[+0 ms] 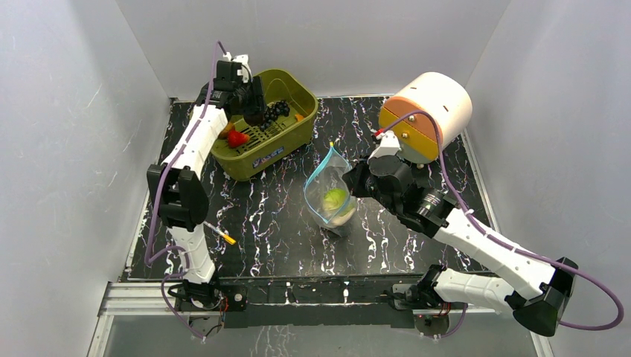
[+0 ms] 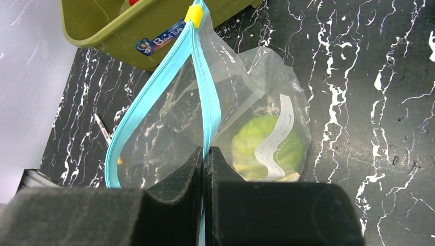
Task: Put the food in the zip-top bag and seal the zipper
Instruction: Pick up the fake fruit from the bin, then place the fake fruit in the zipper food storage bag.
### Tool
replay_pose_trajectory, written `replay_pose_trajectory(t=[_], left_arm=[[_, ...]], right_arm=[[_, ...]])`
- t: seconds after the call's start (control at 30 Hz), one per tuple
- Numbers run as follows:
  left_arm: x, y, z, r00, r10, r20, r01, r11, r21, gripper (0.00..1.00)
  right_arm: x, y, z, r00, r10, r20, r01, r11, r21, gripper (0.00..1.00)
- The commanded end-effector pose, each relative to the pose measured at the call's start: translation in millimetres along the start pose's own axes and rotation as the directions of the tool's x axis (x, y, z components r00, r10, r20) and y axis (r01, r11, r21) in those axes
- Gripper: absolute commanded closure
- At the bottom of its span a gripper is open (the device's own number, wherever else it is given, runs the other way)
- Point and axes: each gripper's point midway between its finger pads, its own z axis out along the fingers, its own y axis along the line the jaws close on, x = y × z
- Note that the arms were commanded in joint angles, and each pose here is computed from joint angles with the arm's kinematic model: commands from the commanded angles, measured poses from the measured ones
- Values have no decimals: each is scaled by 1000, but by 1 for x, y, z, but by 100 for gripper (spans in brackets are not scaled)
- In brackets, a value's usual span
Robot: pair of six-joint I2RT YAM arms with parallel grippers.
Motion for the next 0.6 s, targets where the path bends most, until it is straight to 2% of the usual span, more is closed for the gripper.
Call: replay_pose_trajectory(t=[0.0,0.3,0.57], left_arm=[[-26,-26,-49,997,-34,70,25,991,133,87],[-25,-80,-104,984,-160,79,111,898,426,87],[-12,-118,-149,958,-287,0,223,746,628,88]], right_arm=[[-21,15,2,996,58,63,-55,998,-41,100],[-15,24,14,988,147,50,-144,987,-66,100],[-12,35,32,967,251,47,-247,965,-87,100]])
